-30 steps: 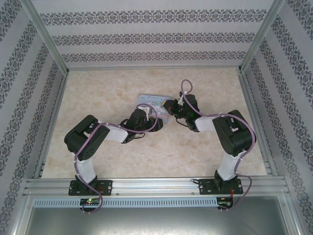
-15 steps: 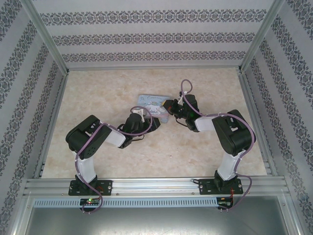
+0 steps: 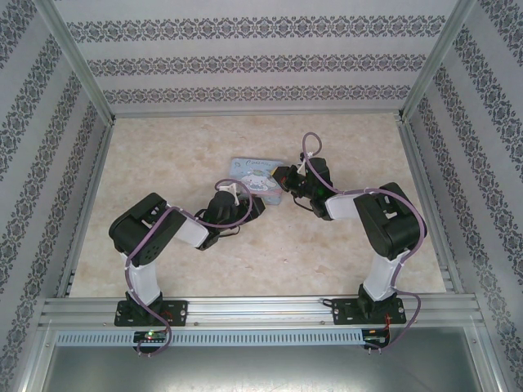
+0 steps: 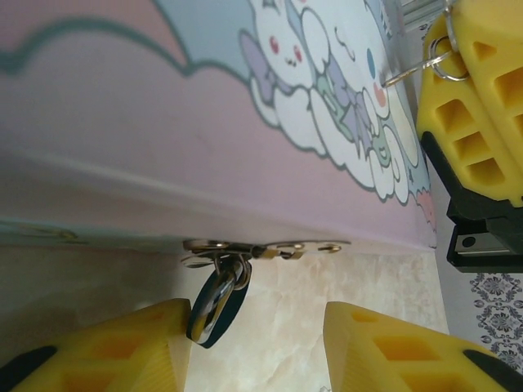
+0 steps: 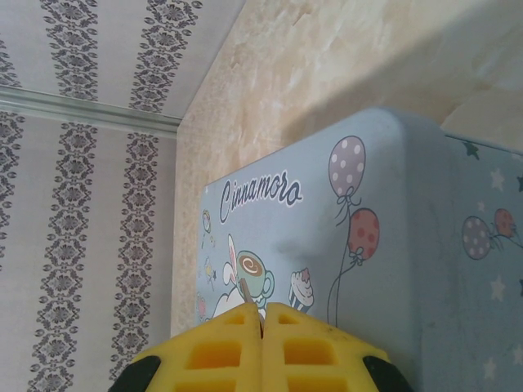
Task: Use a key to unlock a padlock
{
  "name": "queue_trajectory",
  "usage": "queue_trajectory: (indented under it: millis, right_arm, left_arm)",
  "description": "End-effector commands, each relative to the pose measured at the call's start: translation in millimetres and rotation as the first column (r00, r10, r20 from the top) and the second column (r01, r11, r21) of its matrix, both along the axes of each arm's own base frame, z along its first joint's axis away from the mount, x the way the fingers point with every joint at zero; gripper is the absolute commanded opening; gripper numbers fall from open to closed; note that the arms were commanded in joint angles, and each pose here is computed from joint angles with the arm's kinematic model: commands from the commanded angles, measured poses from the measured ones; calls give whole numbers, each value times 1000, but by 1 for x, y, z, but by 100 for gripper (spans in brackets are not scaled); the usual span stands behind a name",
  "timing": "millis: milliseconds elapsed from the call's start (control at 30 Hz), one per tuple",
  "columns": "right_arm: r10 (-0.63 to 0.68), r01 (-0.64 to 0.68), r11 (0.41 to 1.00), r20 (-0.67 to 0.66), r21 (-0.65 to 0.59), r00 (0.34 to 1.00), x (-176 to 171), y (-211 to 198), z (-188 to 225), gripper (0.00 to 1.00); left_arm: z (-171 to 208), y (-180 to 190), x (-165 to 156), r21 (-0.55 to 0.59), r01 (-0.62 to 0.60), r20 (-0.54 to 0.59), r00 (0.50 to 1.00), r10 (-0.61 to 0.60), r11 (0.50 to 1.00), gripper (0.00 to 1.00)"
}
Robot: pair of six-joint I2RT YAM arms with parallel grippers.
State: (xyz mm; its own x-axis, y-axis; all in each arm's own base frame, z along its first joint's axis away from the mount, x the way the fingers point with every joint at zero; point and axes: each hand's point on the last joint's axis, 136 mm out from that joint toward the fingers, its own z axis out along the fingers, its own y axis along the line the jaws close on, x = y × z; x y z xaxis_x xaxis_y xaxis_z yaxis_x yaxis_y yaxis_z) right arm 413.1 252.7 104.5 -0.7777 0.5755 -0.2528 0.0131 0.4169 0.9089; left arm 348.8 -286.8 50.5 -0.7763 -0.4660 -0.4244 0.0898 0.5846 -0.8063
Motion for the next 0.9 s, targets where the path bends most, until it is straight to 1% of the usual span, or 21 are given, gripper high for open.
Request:
queue_trajectory:
  millis: [0,367,533,667,767,867]
  right_arm:
    - [4,-4,1000,-24,-4,1000,-3,0,-13,0]
    - [3,-3,1000,-30,-4,1000,-2,-1,-15,0]
    - [3,-3,1000,-29,-3,1000,-1,-1,-15,0]
    - [2,-2,1000,-32,-3,999,-1,-1,-16,0]
    - [4,-4,1000,-34,-3,999,-2,-1,-18,0]
    - [1,-2,1000,-36,-2,999,-1,-2,-19,0]
  left_arm:
    - [5,-2,7,-22,-26,16,1000,27,999,44]
    - [-16,2,10,30,-52,-21,998,53,998,40]
    - [-24,7,9,77,-69,-28,997,72,995,37]
    - [-27,8,7,112,-62,-21,998,64,992,35]
    - [-25,6,6,124,-50,-11,999,51,991,31]
    - [-20,3,4,130,-45,2,999,45,990,29]
